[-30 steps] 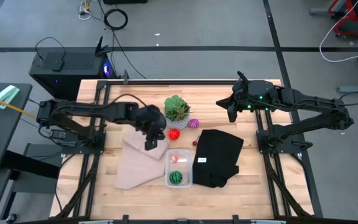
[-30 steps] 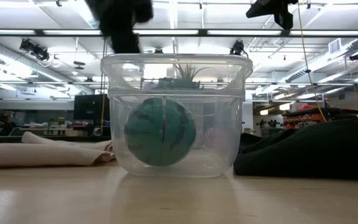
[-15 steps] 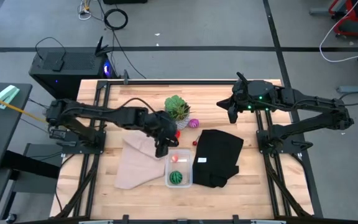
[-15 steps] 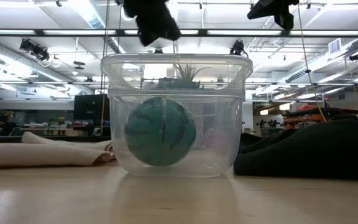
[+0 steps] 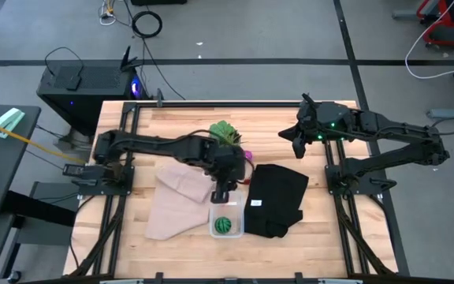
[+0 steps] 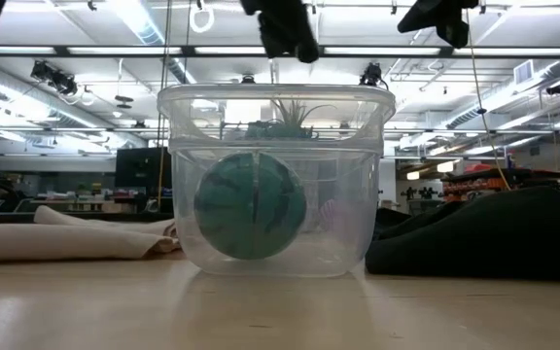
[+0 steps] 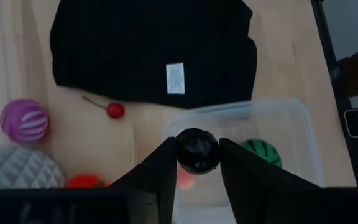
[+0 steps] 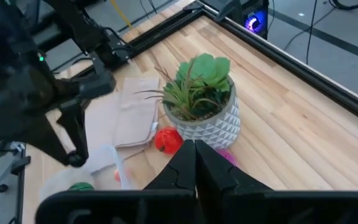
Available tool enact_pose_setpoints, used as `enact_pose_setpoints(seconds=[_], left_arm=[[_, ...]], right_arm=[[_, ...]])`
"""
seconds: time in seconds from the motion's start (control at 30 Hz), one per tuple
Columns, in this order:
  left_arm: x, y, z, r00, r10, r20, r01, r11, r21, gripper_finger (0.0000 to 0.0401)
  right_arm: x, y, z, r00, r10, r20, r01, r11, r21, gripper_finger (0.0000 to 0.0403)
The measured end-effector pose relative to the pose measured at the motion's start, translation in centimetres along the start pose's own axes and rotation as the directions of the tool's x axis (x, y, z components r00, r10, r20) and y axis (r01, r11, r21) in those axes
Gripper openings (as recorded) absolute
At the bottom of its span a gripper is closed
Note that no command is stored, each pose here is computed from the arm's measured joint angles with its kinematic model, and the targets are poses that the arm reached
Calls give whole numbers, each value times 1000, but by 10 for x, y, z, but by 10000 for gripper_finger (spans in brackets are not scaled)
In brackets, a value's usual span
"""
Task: Pick and placing Produce into tupperware
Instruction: Put the blueberry into the transparent container
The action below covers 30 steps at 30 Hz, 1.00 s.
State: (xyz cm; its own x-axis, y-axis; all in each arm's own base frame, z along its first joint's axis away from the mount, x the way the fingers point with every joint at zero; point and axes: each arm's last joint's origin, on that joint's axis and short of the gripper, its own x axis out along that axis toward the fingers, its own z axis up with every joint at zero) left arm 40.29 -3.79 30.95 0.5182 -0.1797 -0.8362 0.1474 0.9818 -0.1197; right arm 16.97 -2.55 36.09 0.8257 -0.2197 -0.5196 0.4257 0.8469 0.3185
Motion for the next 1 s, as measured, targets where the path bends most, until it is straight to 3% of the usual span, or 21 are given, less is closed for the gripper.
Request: enact_pose_setpoints(seconds=[0.27, 0.63, 1.0], left_arm=[[24, -2, -9, 992, -6, -124, 3, 1000, -24, 125], [51, -21, -13, 986, -27, -163, 0, 987, -159, 120], [72, -21, -12, 988, -10, -151, -7, 993, -116, 126]], right_arm=[[-1, -1, -3, 1000, -13, -26, 13, 1000, -4, 5], [-2, -3, -5, 999, -21, -42, 21, 1000, -6, 5], [-3, -2, -5, 999, -14, -45, 15, 1000, 14, 5]])
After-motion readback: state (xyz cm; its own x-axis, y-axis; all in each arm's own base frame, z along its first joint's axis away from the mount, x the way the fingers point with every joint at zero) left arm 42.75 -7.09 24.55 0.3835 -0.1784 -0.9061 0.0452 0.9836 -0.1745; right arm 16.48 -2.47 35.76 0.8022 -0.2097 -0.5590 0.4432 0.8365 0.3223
